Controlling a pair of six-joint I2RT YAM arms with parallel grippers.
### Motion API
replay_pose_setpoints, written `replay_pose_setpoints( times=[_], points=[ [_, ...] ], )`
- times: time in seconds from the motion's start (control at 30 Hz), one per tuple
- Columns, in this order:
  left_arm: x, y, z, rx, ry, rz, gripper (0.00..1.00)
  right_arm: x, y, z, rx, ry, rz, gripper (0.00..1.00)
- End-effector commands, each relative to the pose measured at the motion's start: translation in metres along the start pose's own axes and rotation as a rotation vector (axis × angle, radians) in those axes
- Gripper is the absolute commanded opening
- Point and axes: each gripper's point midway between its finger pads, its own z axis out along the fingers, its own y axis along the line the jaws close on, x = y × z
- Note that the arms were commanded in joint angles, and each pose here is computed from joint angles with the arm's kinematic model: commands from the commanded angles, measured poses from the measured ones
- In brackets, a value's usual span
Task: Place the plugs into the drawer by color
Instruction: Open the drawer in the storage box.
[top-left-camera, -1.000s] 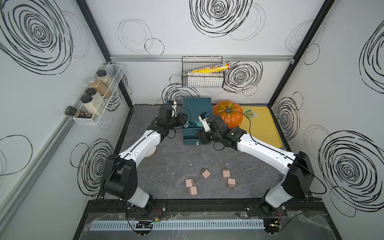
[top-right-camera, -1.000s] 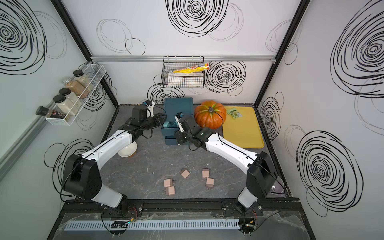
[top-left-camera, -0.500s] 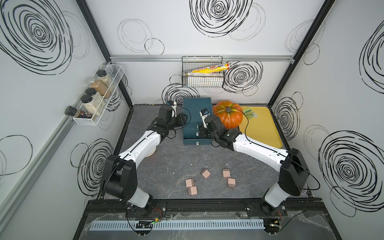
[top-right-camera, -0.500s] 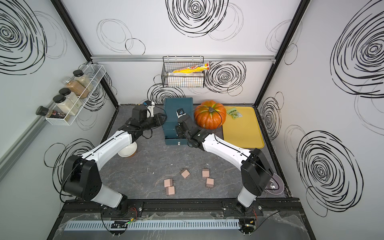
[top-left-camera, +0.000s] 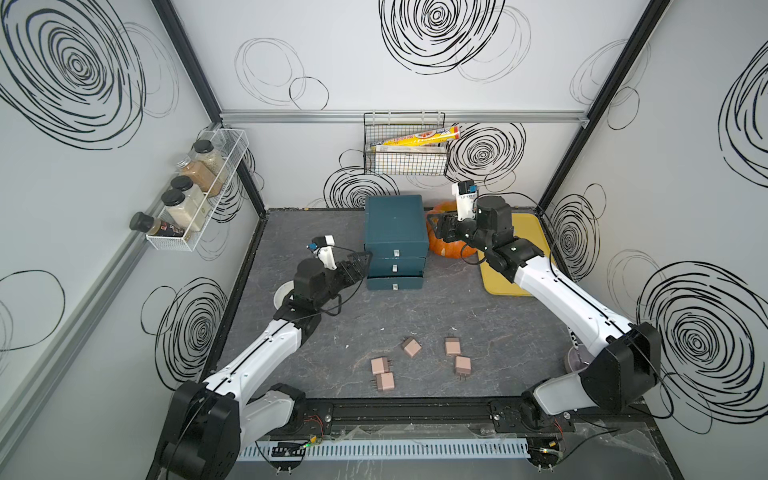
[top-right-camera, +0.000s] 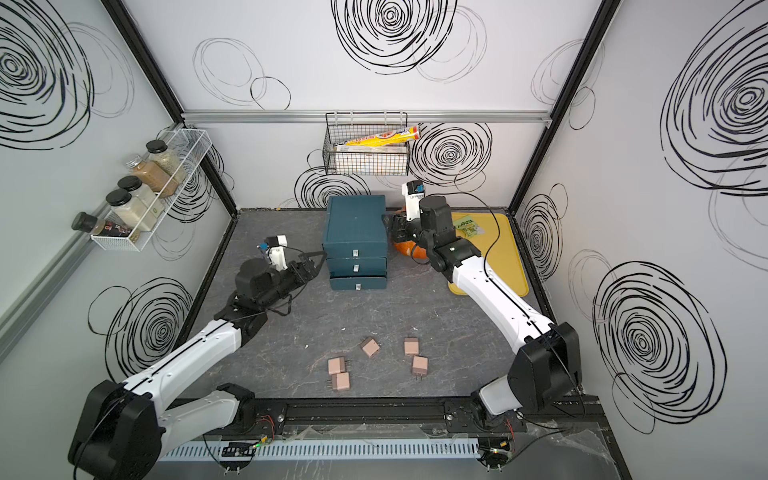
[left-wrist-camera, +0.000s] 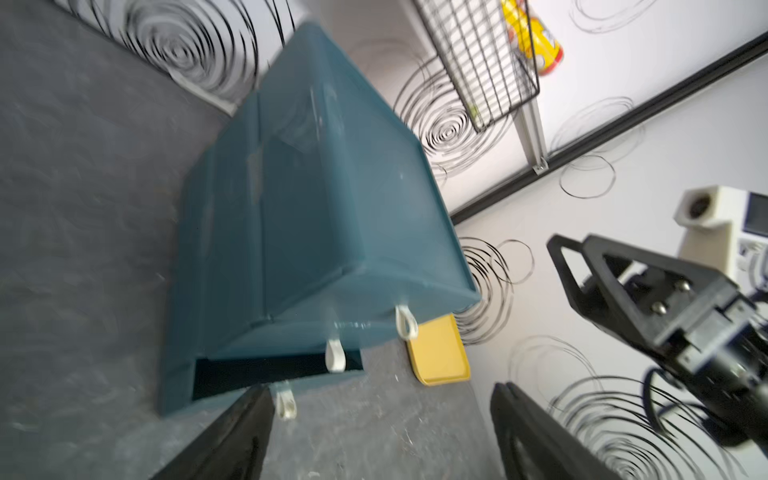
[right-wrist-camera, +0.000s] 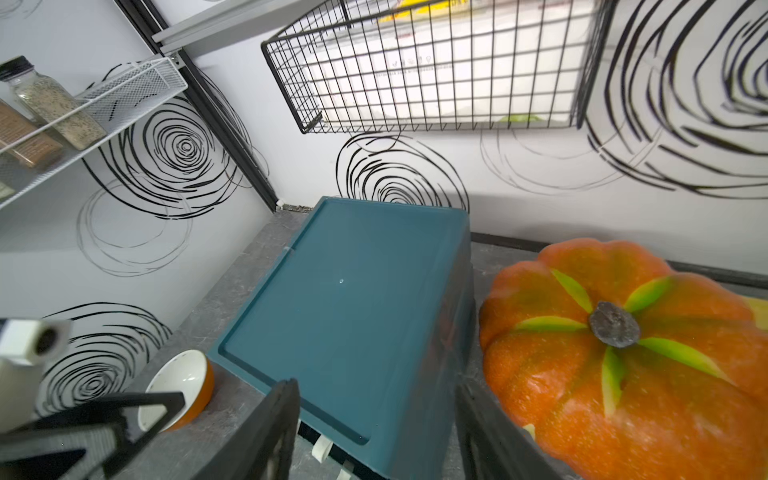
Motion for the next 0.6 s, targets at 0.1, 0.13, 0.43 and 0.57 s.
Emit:
replay_pose_setpoints(
  times=[0.1, 0.13, 0.43, 0.57],
  points=[
    [0.033, -0.018, 0.003, 0.235, -0.031, -0.214, 0.86, 0.058, -0.002, 0.037, -0.165, 0.237, 0.094, 0.63],
    [0.036, -0.016, 0.006, 0.228, -0.034, -0.214, 0.87, 0.061, -0.003, 0.040, -0.164, 0.244, 0.102, 0.63],
    [0.060, 0.002, 0.036, 0.182, -0.041, -0.263, 0.85, 0.086, -0.019, 0.051, -0.116, 0.299, 0.125, 0.62],
    [0.055, 0.014, 0.042, 0.183, -0.117, -0.291, 0.82, 0.098, -0.017, 0.050, -0.137, 0.338, 0.134, 0.61]
  ],
)
